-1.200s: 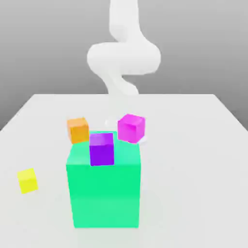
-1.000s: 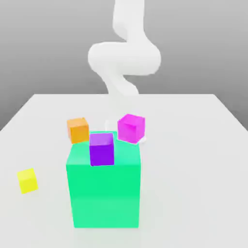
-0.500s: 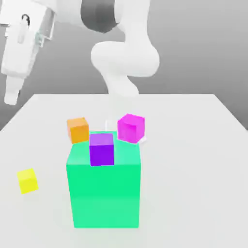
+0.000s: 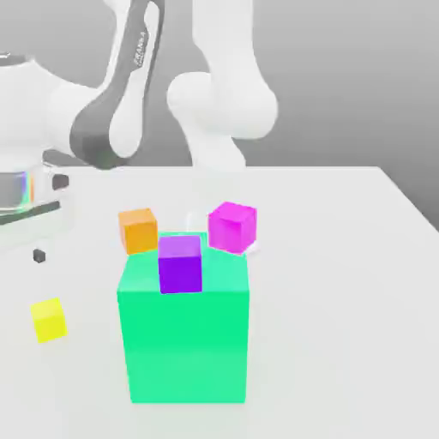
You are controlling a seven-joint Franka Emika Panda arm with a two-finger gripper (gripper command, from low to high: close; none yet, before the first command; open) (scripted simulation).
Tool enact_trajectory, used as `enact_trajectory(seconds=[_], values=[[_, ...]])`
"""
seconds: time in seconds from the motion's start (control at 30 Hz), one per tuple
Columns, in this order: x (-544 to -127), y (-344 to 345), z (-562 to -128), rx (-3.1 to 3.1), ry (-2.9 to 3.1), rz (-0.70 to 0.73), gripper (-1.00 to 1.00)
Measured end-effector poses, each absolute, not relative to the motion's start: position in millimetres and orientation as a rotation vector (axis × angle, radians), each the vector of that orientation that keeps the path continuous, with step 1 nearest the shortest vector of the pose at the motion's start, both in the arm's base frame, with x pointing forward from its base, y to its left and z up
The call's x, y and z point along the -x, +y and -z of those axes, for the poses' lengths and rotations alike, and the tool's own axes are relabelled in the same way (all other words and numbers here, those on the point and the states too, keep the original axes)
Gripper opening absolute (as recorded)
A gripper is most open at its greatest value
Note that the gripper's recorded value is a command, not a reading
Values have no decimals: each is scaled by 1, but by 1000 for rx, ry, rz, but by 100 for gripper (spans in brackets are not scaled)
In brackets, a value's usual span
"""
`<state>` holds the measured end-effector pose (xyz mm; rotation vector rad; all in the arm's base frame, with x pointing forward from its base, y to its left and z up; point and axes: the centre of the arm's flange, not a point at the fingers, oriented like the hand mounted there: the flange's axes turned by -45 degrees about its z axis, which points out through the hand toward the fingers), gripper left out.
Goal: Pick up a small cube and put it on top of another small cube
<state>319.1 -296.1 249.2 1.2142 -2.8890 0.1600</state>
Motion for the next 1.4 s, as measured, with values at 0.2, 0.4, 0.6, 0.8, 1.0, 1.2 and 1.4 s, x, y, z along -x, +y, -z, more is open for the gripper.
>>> enact_trajectory(seconds=[0.2,0.4,0.6,0.8,1.0,1.2,1.4], values=[[-282,-301,-190,-783,-3046,-11,0],[-279,-300,-131,-752,-3052,0,-100],[-279,-300,-128,-752,-3053,-3,-100],[-280,-301,-178,-751,-3055,-3,-100],[-348,-261,-239,-1248,-2862,-35,-100],[-418,-182,-324,-1775,-2529,-65,-100],[-429,-97,-410,-1922,-2445,-41,-100]])
